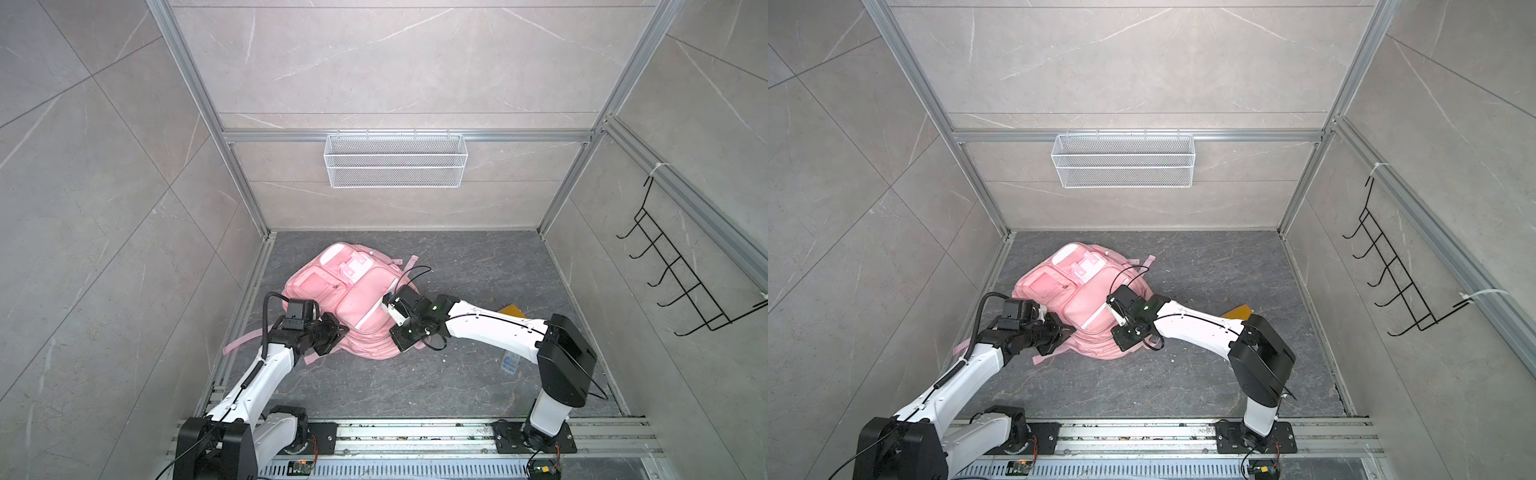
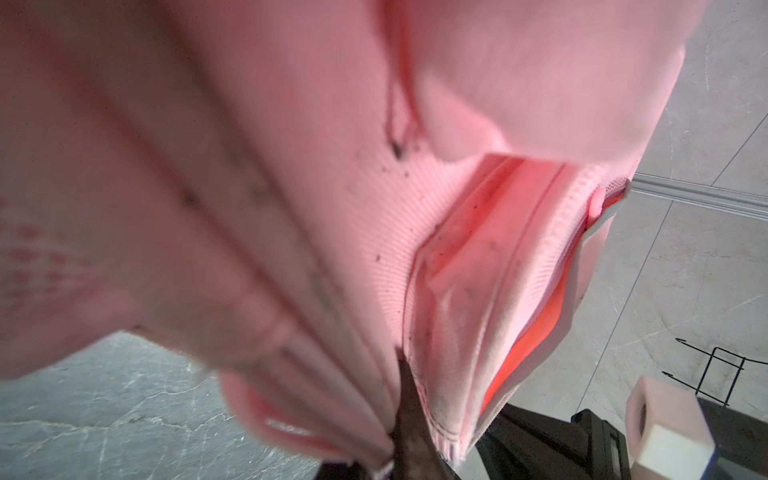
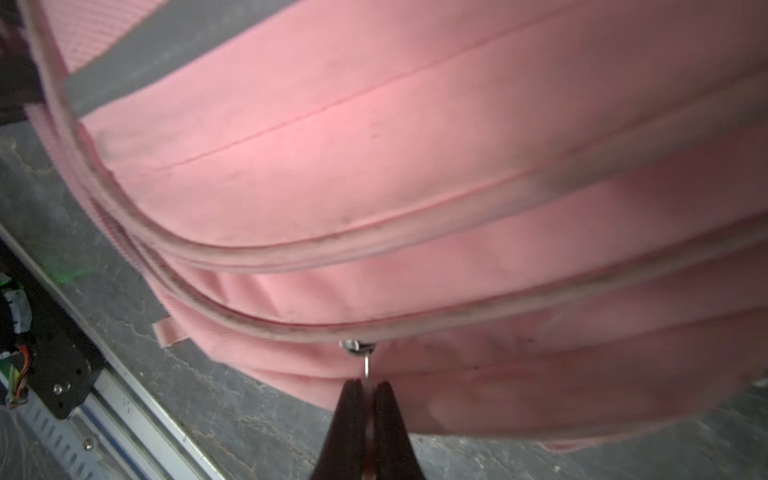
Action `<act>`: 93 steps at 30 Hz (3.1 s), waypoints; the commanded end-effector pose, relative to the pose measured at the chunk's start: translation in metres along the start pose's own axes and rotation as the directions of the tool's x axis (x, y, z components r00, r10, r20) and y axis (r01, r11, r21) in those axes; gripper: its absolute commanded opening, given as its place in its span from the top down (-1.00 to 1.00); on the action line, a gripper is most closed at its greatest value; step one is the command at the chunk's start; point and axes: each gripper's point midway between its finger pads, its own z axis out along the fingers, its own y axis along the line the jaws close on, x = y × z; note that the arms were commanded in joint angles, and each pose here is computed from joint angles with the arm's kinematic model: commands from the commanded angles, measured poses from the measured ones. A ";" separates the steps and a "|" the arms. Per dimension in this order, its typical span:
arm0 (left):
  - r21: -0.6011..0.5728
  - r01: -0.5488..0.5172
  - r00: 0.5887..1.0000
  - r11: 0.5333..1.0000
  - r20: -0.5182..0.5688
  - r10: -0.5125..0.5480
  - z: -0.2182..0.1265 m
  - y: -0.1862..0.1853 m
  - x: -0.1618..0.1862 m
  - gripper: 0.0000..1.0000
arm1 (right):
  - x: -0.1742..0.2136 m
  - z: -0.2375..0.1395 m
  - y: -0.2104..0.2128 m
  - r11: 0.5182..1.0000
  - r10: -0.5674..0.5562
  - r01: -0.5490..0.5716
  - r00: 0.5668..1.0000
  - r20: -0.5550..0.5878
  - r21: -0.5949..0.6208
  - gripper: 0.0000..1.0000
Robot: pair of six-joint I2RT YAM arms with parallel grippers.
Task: Pack the student bag
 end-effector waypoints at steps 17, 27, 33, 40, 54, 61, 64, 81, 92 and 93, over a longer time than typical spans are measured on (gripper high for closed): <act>-0.088 -0.247 0.954 0.965 0.154 0.258 -0.032 -0.026 -0.054 1.00 | 0.037 -0.040 -0.117 0.928 0.268 -0.264 0.963 0.019 0.264 1.00; -0.130 -0.322 0.922 0.938 0.182 0.341 -0.011 -0.044 -0.106 1.00 | 0.040 -0.038 -0.060 0.970 0.018 -0.016 1.000 -0.006 0.244 1.00; -0.194 -0.343 0.913 0.919 0.161 0.374 -0.023 -0.058 -0.118 -0.84 | 0.015 -0.033 -0.037 0.988 0.038 -0.047 0.997 0.059 0.149 1.00; -0.096 -0.240 0.970 0.966 0.010 0.242 -0.043 -0.029 -0.033 -0.99 | -0.019 -0.032 0.016 0.999 -0.047 0.047 0.989 0.143 0.006 1.00; 0.050 -0.073 0.997 0.996 0.007 0.073 -0.001 -0.016 0.010 -0.97 | -0.018 -0.021 0.091 0.952 -0.187 0.211 0.974 0.125 -0.222 1.00; 0.021 -0.037 0.999 0.999 0.037 0.037 0.015 0.001 0.000 0.53 | -0.014 -0.020 0.083 0.965 -0.172 0.193 0.977 0.123 -0.180 1.00; 0.018 -0.059 0.997 0.998 0.046 0.058 0.014 -0.001 -0.004 0.92 | -0.004 -0.023 0.063 0.984 -0.134 0.148 0.983 0.123 -0.103 1.00; -0.046 -0.126 0.991 0.991 0.043 0.128 -0.006 0.013 -0.012 1.00 | -0.011 -0.039 -0.094 0.982 0.046 -0.062 0.995 0.091 0.177 1.00; -0.061 -0.187 0.982 0.980 0.004 0.188 -0.013 0.023 0.001 1.00 | -0.048 -0.035 -0.139 0.971 0.084 -0.117 0.983 0.162 0.206 1.00; -0.063 -0.195 0.981 0.979 -0.001 0.195 -0.014 0.023 0.001 1.00 | -0.051 -0.035 -0.141 0.971 0.082 -0.117 0.982 0.169 0.210 1.00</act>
